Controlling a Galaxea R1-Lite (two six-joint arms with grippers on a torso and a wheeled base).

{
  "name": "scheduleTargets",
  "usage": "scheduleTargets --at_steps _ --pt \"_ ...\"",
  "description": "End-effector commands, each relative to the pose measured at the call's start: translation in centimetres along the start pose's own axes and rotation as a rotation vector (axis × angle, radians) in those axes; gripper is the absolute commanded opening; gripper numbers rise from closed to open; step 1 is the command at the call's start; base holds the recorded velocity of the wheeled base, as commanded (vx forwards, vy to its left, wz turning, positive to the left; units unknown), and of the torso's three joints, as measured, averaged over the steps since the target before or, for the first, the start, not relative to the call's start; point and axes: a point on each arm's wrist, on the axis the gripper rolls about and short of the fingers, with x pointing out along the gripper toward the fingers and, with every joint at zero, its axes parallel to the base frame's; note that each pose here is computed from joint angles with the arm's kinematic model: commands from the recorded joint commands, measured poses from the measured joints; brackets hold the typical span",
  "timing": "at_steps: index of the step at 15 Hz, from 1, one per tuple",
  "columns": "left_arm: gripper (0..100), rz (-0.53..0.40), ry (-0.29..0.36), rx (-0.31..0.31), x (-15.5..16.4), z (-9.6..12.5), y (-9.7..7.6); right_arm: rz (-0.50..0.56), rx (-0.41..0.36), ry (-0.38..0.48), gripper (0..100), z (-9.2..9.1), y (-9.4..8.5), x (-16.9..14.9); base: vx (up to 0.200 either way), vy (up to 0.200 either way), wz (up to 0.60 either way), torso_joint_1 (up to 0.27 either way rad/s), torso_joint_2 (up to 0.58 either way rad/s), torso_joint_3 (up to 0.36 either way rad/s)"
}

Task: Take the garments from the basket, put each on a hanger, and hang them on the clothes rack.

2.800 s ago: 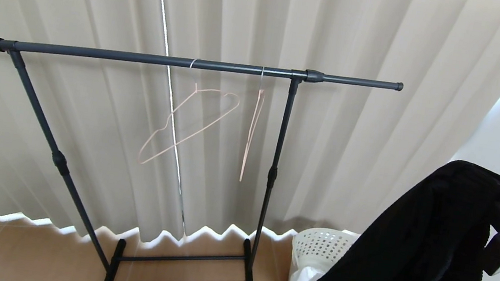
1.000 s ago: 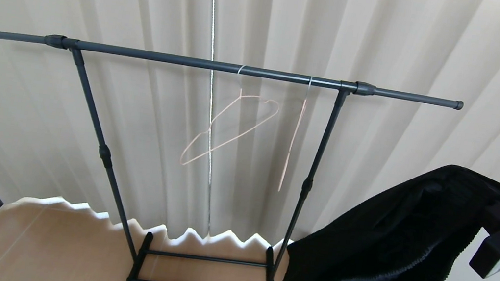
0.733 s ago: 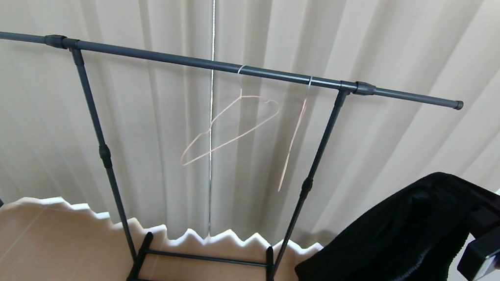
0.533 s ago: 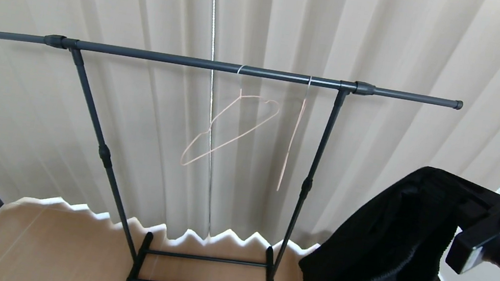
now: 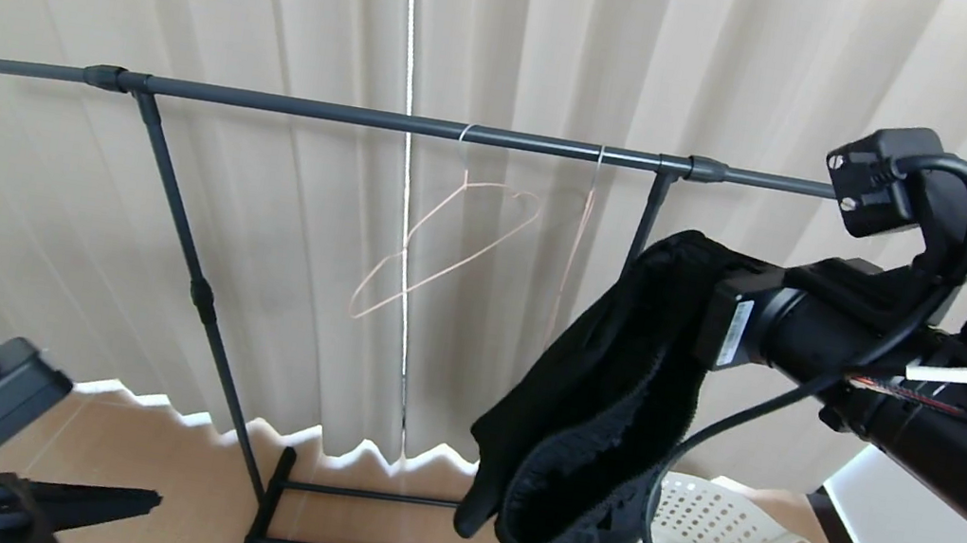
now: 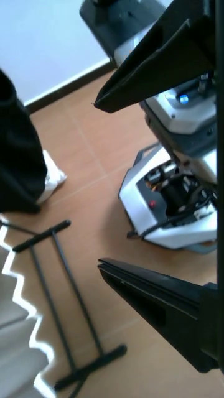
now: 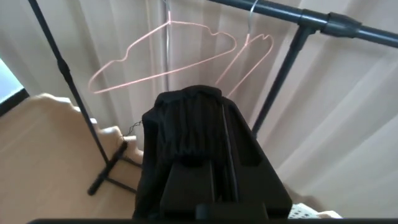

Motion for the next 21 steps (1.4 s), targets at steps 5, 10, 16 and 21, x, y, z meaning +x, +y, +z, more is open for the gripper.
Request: scheduleTargets --at_steps 5,10,16,21 --pt "100 -0.083 0.194 -0.173 13.6 5.4 -5.2 0.03 0.155 0.041 0 -0.6 3.4 3.4 0.0 0.0 0.0 0.0 0.0 0.0" --pt "100 -0.09 0.166 -0.366 18.9 8.1 -8.6 0.0 0.19 0.028 0 -0.4 4.0 3.8 0.0 0.0 0.0 0.0 0.0 0.0" --pt "100 0.055 0.104 -0.474 21.9 8.4 -8.4 -0.026 0.193 0.014 0 0.0 3.8 3.6 0.0 0.0 0.0 0.0 0.0 0.0" --pt "100 0.237 0.16 -0.452 21.9 5.8 -6.9 -0.063 0.213 -0.032 0 1.3 2.5 3.6 0.0 0.0 0.0 0.0 0.0 0.0"
